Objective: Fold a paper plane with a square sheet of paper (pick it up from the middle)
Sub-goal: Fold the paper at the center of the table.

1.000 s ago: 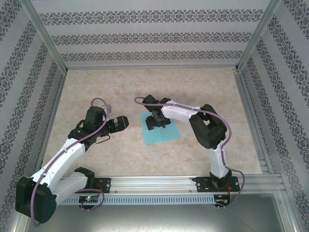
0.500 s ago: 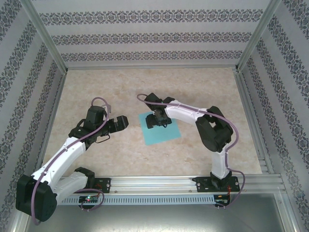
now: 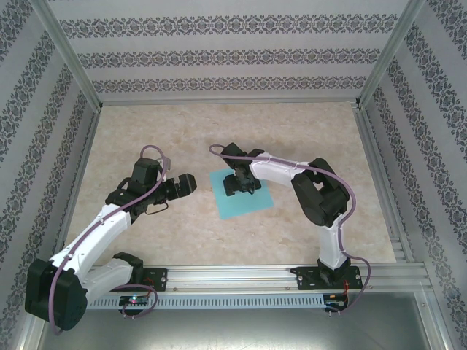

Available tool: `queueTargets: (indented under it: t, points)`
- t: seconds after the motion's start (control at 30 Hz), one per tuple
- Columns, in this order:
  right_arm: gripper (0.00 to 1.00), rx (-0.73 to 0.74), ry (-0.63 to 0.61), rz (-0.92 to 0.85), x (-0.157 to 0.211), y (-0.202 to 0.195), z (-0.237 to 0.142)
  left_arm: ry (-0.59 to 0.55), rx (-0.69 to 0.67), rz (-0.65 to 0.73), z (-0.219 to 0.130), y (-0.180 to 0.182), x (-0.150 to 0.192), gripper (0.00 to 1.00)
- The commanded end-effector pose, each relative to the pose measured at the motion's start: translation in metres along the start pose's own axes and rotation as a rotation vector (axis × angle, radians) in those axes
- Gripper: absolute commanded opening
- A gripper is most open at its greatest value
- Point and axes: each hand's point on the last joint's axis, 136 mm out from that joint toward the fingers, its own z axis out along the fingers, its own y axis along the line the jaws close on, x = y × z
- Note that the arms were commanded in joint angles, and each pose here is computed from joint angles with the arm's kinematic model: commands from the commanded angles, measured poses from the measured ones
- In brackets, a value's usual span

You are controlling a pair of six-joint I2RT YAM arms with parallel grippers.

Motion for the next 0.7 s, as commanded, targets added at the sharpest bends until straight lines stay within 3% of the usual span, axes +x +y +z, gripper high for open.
queueTargets:
  t: [0.0, 0.17, 0.5, 0.67]
  points:
    - [0.75, 0.032, 0.0, -0.034, -0.008, -0.007, 0.006, -0.01, 0.05, -0.033, 0.003, -0.006, -0.004, 1.0]
    - [0.74, 0.01, 0.02, -0.022, -0.003, -0.009, 0.015, -0.005, 0.065, -0.043, 0.005, -0.007, -0.003, 1.0]
    - [0.72, 0.165, 0.074, -0.067, 0.013, -0.022, 0.028, 0.002, 0.064, -0.045, 0.008, -0.006, -0.001, 1.0]
    - [0.68, 0.164, 0.072, -0.059, 0.014, -0.019, 0.033, 0.014, 0.053, -0.048, 0.011, 0.0, 0.006, 1.0]
